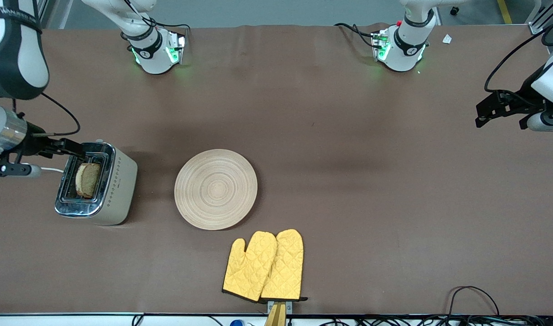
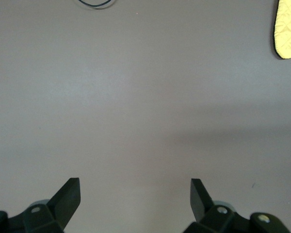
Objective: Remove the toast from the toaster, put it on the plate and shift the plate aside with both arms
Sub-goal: 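Reach the right gripper down to the toast in the toaster slot, then grasp the toast with the right gripper and lift it out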
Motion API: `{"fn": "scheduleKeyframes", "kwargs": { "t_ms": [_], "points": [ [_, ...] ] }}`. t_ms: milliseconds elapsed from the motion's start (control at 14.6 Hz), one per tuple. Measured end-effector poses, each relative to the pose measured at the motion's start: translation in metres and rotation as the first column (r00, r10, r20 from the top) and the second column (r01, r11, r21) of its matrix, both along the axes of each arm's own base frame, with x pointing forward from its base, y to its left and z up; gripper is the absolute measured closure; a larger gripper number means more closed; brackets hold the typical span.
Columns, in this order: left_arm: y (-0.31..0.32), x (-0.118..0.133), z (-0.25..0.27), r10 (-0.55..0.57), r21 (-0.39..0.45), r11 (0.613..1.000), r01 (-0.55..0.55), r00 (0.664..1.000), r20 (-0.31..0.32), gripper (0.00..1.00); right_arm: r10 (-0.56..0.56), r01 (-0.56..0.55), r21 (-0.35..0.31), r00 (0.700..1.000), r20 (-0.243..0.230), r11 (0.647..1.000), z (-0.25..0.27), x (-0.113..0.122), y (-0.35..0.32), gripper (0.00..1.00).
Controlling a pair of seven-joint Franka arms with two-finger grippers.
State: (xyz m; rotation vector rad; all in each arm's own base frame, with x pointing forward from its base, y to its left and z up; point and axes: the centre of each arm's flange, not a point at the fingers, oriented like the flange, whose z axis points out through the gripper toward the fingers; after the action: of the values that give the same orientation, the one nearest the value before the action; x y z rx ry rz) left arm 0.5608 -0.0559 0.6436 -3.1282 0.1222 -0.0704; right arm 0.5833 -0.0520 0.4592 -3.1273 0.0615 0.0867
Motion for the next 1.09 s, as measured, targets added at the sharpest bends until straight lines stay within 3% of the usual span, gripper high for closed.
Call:
{"fn": "scheduleKeyframes", "kwargs": {
  "t_ms": [137, 410, 684, 1094],
  "points": [
    [0.0, 0.0, 0.0, 0.0, 0.0, 1.0, 0.0, 1.0, 0.0, 0.0, -0.005, 0.005, -0.002, 1.0, 0.021, 1.0, -0.028, -0.001, -0.003, 0.0],
    [0.0, 0.0, 0.0, 0.0, 0.0, 1.0, 0.0, 1.0, 0.0, 0.0, -0.004, 0.004, -0.016, 1.0, 0.019, 1.0, -0.061, 0.001, -0.011, 0.0],
    [0.0, 0.0, 0.0, 0.0, 0.0, 1.0, 0.0, 1.0, 0.0, 0.0, 0.007, -0.006, -0.032, 1.0, 0.016, 0.999, -0.074, 0.004, -0.014, 0.07],
    [0.0, 0.0, 0.0, 0.0, 0.0, 1.0, 0.0, 1.0, 0.0, 0.0, 0.005, -0.004, -0.04, 1.0, 0.018, 0.999, -0.084, 0.007, -0.022, 0.7]
  ]
}}
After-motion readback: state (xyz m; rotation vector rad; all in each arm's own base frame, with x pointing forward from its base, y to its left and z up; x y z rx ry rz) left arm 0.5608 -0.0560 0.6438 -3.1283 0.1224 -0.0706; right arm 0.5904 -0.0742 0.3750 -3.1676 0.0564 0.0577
